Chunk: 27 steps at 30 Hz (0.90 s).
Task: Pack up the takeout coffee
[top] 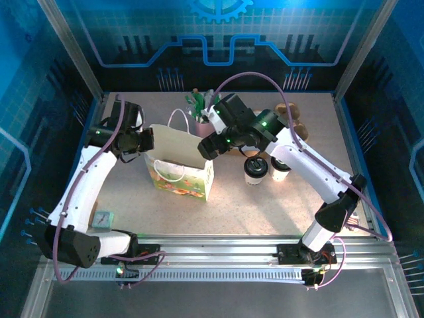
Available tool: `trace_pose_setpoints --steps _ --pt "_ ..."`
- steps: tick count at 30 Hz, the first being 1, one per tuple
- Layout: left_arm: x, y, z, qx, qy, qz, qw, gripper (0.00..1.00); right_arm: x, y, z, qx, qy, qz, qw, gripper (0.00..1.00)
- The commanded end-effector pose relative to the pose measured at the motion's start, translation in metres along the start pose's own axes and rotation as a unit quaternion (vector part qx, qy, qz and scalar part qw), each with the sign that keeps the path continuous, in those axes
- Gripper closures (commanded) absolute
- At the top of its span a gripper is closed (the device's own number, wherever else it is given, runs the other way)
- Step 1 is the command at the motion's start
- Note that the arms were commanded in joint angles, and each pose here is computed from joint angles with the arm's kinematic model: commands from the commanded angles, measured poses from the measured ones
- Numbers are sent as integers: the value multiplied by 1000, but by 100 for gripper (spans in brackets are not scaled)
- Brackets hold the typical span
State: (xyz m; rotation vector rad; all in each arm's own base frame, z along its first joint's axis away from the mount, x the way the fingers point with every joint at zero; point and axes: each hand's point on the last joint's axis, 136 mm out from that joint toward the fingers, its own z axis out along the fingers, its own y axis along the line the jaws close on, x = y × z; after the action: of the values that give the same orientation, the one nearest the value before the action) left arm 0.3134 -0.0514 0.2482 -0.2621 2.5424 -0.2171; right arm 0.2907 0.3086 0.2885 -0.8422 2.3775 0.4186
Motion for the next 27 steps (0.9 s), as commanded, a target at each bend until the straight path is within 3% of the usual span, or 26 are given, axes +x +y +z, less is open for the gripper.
trace_pose_setpoints --steps 1,8,15,23,27 --pt "17 3 -15 8 4 -20 1000 100 -1 11 10 -19 -1 9 1000 14" --pt "37 7 -53 33 -117 -66 990 100 -2 24 4 -42 -34 -7 999 17" --pt "73 -1 -59 89 -167 -88 978 100 26 34 9 -54 -20 -19 998 18" --pt "92 3 -66 45 -231 -41 971 100 77 46 14 -42 -2 -36 998 21" --pt "104 -13 -63 43 -258 -2 965 100 99 51 10 -50 -5 -34 998 22"
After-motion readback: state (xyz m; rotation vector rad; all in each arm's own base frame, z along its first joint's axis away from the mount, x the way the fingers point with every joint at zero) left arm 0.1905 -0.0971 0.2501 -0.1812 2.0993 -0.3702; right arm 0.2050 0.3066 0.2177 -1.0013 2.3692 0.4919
